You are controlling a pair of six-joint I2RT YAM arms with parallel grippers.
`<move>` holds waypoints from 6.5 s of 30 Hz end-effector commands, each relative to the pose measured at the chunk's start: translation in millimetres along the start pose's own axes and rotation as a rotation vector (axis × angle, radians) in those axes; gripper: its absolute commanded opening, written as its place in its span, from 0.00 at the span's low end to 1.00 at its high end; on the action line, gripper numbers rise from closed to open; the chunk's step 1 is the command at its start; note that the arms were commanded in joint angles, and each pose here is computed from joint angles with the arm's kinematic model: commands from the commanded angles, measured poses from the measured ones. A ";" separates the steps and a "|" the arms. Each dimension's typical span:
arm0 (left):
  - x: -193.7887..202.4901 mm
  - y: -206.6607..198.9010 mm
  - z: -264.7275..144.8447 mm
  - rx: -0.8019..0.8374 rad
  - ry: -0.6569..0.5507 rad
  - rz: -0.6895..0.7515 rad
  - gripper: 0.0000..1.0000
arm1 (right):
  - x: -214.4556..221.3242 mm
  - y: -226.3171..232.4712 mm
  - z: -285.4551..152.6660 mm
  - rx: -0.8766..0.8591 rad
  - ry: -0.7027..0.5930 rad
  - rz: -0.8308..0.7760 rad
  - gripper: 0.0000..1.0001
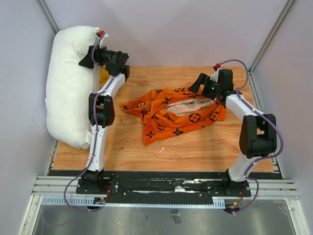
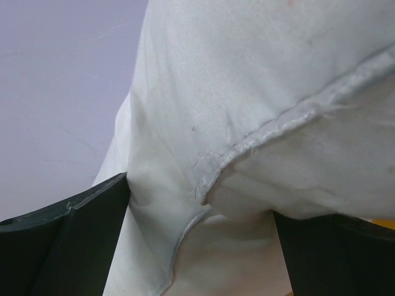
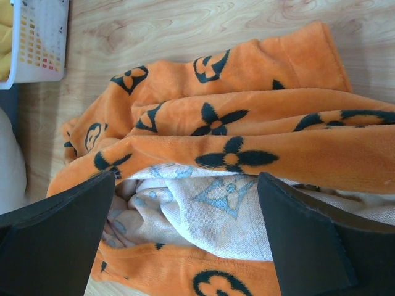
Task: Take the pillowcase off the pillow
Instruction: Place the pillow at the center of the board, then adjust the pillowcase at the center of the board.
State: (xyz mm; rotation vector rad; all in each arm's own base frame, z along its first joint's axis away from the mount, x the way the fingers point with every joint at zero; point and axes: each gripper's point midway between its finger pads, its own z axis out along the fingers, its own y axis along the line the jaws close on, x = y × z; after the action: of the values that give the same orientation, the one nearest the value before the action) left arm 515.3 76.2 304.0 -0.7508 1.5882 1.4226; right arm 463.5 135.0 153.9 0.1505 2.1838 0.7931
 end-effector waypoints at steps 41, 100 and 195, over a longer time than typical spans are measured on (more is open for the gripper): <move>-23.8 -65.7 -225.5 1.795 0.067 -0.387 0.99 | -6.6 32.9 -6.3 -0.079 -0.022 -0.073 0.99; 131.2 -61.5 -260.4 1.642 0.104 -0.189 0.88 | 25.8 -122.8 -100.9 0.490 -0.153 0.151 0.96; 91.4 -219.0 -563.5 1.977 -0.211 -0.172 0.99 | 234.0 -27.7 -117.5 0.395 0.163 -0.112 0.74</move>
State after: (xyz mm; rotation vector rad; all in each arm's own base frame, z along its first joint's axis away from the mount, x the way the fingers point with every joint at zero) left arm 521.9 -520.2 72.4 0.6000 1.8367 -0.5635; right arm 233.2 135.7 44.9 0.1724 2.4660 0.2839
